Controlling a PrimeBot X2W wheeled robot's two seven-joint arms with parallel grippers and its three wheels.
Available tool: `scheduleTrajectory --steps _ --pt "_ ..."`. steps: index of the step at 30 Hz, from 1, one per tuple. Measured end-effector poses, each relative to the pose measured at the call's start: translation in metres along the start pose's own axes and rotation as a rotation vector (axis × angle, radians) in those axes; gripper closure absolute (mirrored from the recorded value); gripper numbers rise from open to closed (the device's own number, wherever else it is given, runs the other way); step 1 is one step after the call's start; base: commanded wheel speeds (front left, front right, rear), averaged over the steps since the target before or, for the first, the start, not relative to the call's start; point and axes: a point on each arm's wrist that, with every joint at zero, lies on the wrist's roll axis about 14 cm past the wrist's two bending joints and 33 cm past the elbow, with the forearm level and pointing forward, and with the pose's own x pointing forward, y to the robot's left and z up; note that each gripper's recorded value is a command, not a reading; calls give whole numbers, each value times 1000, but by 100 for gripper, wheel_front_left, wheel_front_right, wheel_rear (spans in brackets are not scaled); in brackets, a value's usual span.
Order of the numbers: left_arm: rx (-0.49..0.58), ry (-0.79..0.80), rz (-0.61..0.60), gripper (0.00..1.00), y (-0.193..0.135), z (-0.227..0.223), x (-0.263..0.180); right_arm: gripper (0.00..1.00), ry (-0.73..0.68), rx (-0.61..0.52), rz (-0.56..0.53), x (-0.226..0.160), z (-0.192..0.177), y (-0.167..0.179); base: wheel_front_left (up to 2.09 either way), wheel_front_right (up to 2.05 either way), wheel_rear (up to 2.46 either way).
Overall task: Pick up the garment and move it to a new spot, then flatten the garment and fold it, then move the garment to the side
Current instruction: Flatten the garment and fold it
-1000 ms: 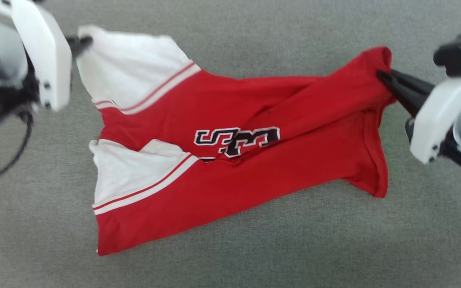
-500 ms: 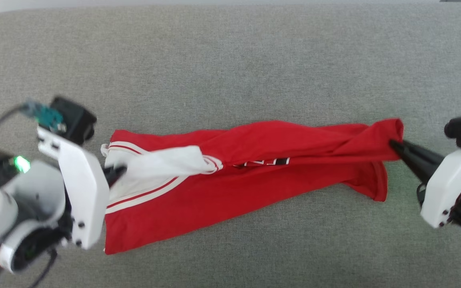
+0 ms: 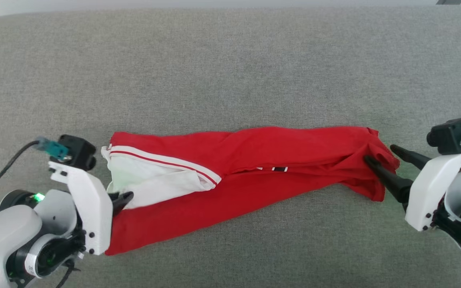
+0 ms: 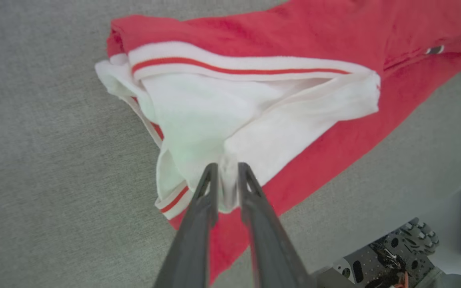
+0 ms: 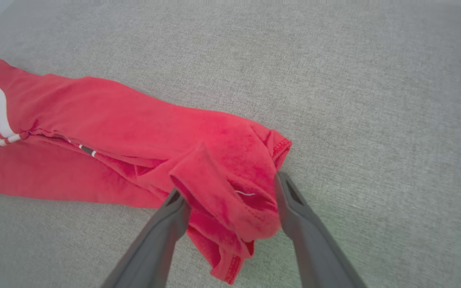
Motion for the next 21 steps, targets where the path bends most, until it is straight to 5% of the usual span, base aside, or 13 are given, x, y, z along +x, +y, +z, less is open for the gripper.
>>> scheduleTrajectory --steps 12,21 --pt "9 -322 19 0 16 32 -9 0 -67 76 -38 -22 22 -9 0 0 0" --pt "3 -571 82 0 31 46 -28 0 64 127 -50 2 2 -10 0 0 0"
